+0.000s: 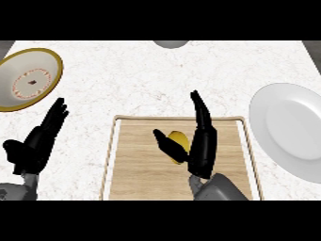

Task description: Pick the lemon from the tray and place it in the plate

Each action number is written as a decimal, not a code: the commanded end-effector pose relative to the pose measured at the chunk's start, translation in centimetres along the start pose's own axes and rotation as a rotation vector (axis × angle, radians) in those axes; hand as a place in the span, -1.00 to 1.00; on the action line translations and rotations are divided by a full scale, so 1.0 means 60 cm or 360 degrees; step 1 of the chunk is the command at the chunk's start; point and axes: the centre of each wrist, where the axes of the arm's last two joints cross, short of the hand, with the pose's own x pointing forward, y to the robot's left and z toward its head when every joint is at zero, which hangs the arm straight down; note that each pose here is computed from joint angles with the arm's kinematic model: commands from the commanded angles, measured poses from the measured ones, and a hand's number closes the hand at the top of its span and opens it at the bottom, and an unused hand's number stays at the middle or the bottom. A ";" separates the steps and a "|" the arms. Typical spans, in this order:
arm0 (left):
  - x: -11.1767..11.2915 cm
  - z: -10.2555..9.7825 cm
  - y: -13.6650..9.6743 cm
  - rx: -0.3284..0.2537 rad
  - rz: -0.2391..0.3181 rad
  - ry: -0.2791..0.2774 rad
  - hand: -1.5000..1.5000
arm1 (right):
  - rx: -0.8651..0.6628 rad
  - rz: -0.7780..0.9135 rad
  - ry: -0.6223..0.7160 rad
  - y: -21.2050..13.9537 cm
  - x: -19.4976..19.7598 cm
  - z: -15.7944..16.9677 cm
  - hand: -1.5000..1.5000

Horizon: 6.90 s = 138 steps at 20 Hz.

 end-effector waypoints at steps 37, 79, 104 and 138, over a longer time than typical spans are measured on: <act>-0.015 -0.012 0.023 0.0047 -0.0018 -0.0018 0.00 | 0.0521 0.1156 0.1030 -0.006 0.088 0.016 -1.00; -0.064 0.069 0.048 0.0198 0.0002 0.0075 0.00 | 0.0032 0.1519 0.0661 -0.642 -0.162 0.020 1.00; -0.008 -0.009 0.003 0.0005 -0.0005 -0.0021 0.00 | -0.0209 0.1230 0.0276 -0.682 -0.019 -0.064 1.00; -0.044 0.012 0.005 0.0058 0.0000 0.0009 0.00 | -0.0690 0.0327 0.0473 -0.503 -0.149 -0.276 -1.00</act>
